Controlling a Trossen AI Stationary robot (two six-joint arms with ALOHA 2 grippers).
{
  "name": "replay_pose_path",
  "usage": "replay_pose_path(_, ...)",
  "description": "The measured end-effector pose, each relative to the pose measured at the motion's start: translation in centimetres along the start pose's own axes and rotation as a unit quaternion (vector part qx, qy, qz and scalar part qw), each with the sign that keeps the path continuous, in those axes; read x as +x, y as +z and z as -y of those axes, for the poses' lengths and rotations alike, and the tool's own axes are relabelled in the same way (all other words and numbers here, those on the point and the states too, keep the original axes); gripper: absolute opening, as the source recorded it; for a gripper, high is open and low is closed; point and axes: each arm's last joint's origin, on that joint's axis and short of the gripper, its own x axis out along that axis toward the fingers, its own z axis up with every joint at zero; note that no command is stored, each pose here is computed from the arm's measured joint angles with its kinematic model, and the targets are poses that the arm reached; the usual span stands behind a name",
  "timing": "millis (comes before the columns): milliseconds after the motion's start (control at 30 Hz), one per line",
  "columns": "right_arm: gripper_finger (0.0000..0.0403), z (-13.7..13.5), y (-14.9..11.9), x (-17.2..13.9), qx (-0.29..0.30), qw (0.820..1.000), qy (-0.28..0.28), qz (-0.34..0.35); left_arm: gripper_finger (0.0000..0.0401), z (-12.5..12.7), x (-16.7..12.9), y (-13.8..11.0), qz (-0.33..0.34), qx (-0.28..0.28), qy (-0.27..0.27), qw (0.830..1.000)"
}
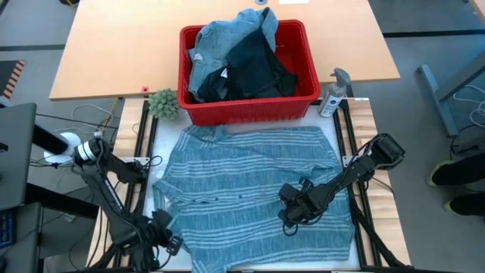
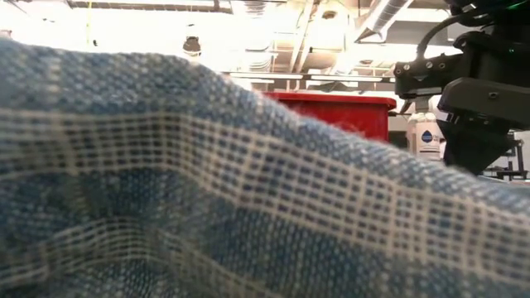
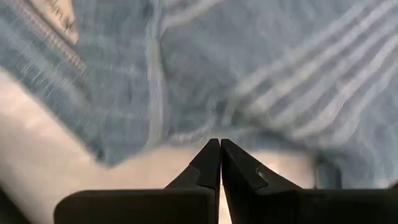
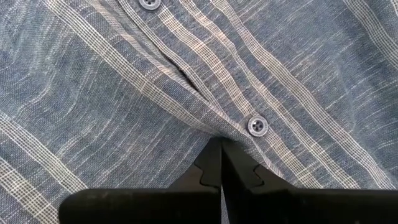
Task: Fold Laundry from Bin
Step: Fold the blue polo shirt
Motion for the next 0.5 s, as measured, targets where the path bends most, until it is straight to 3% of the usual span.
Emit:
replay_pose_path(233,0.0026,0.0,0.0,0.0,0.000,1.000,0.000,0.001,0.0000,1.1,2.3,0.1,-0.012,0.031,0.021,0.999)
replay_pose_path(500,0.0026,0.0,0.0,0.0,0.000,1.000,0.000,0.002,0.0000,0.0,3.4,-0.8,-0.069,0.052,0.076,0.993)
